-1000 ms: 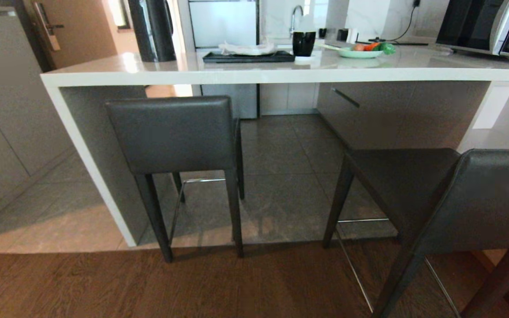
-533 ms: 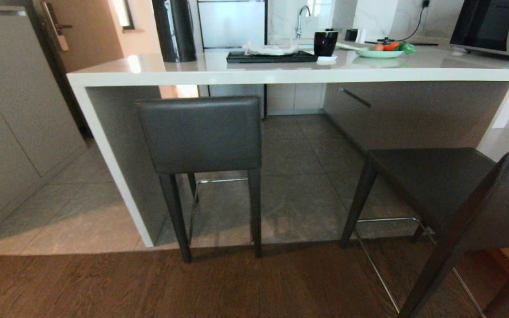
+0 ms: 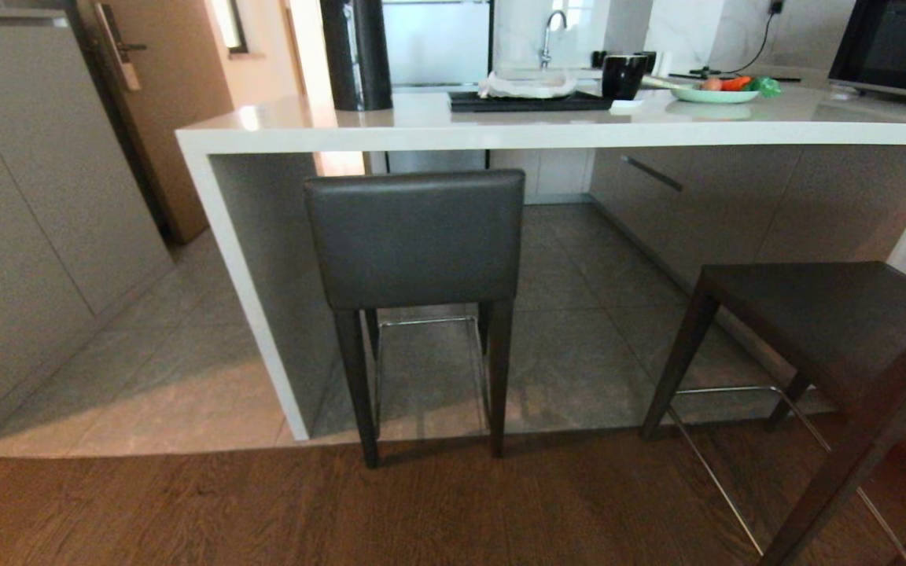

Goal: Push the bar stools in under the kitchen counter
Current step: Pull the gray chair out from under the dining table

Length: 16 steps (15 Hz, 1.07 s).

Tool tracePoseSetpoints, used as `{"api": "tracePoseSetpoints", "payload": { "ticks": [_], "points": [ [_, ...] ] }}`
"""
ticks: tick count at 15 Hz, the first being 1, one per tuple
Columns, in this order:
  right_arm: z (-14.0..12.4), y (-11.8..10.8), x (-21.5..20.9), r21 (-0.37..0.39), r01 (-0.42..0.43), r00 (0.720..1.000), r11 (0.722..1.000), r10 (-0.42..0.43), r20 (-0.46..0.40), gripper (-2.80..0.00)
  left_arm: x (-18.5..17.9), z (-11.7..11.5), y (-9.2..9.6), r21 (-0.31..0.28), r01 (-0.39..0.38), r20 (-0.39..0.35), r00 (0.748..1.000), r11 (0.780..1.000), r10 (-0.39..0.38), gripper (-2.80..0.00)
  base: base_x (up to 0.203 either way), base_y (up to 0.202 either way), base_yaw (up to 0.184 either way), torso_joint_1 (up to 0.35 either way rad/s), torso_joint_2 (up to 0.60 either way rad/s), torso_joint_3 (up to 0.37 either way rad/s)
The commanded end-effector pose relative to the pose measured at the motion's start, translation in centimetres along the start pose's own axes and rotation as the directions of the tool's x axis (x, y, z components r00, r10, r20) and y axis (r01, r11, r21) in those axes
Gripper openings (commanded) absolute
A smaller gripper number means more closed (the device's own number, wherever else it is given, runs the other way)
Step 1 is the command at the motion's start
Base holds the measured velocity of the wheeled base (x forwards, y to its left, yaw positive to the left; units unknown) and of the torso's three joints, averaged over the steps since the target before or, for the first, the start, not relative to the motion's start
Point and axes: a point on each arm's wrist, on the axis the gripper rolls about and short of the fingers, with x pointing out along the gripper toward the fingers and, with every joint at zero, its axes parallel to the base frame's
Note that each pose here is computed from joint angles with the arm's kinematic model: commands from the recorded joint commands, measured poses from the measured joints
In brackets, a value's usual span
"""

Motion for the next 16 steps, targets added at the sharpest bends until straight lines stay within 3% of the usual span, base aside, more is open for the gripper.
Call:
{"api": "tracePoseSetpoints", "payload": {
  "ticks": [1, 4, 8, 16],
  "points": [
    [0.01, 0.00, 0.01, 0.000, 0.000, 1.000, 1.000, 0.000, 0.000, -2.80, 0.01, 0.01, 0.00, -0.001, -0.002, -0.001, 1.000, 1.000, 0.002, -2.80, 0.000, 0.201, -0.003, 0.002, 0.00, 0.002],
    [0.00, 0.00, 0.01, 0.000, 0.000, 1.000, 1.000, 0.000, -0.001, -2.80, 0.01, 0.01, 0.00, -0.002, 0.000, -0.001, 1.000, 1.000, 0.000, -2.80, 0.000, 0.142, -0.002, 0.005, 0.00, 0.002],
    [0.00, 0.00, 0.01, 0.000, 0.000, 1.000, 1.000, 0.000, -0.001, -2.80, 0.01, 0.01, 0.00, -0.002, 0.000, -0.001, 1.000, 1.000, 0.000, -2.80, 0.020, 0.001, -0.001, 0.001, 0.00, 0.002],
    [-0.01, 0.00, 0.01, 0.000, 0.000, 1.000, 1.000, 0.000, -0.002, -2.80, 0.01, 0.01, 0.00, -0.002, 0.000, -0.001, 1.000, 1.000, 0.000, -2.80, 0.192, 0.000, 0.001, 0.004, 0.00, 0.003]
  ]
}}
